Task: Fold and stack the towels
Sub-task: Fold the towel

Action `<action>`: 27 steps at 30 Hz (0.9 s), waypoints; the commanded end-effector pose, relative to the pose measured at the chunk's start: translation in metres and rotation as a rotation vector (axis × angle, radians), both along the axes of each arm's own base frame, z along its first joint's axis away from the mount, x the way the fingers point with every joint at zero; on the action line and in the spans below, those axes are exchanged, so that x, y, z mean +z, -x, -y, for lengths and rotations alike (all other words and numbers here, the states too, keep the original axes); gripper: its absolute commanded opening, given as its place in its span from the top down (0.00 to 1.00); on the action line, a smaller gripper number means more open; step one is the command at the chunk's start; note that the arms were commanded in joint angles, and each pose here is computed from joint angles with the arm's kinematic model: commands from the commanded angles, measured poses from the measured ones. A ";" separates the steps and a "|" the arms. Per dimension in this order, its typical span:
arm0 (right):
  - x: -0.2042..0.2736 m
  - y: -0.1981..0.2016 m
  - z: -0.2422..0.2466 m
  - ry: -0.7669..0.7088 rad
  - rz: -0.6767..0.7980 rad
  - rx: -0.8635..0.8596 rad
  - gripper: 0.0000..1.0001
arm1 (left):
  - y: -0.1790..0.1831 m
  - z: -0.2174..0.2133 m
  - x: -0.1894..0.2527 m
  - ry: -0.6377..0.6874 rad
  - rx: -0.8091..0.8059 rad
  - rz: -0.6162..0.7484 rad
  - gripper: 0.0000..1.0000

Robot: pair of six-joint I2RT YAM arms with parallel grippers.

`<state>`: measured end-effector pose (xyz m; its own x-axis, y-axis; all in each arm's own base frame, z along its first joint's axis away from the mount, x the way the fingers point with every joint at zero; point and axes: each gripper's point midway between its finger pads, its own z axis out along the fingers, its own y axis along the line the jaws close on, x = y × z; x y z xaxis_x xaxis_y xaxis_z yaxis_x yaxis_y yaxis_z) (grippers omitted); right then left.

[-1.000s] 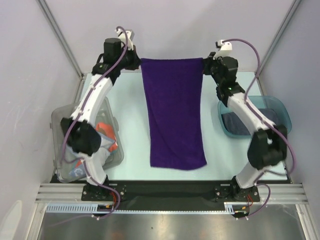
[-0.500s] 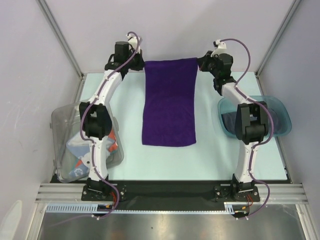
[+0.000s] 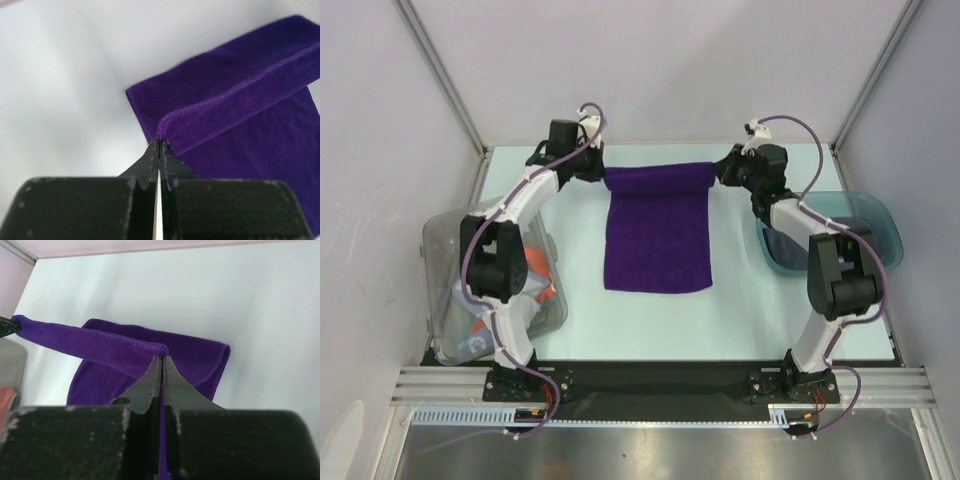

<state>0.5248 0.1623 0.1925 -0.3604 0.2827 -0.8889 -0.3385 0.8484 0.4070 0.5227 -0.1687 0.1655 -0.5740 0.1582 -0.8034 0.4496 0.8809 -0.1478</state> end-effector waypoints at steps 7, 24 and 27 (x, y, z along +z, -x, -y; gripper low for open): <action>0.004 0.071 -0.006 0.036 -0.019 0.001 1.00 | 0.060 0.010 0.025 -0.075 -0.042 0.061 1.00; -0.052 0.170 -0.009 0.148 -0.208 0.022 1.00 | 0.164 0.004 -0.031 -0.128 -0.109 -0.161 1.00; -0.060 0.184 -0.012 0.161 -0.227 0.031 1.00 | 0.176 0.005 -0.041 -0.135 -0.110 -0.199 1.00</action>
<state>0.3553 0.1779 0.1417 -0.5418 0.1595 -0.8252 -0.2929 0.8844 0.3633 0.3628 -0.1711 0.1198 -0.6905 0.3168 -0.6503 0.5003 0.8584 -0.1131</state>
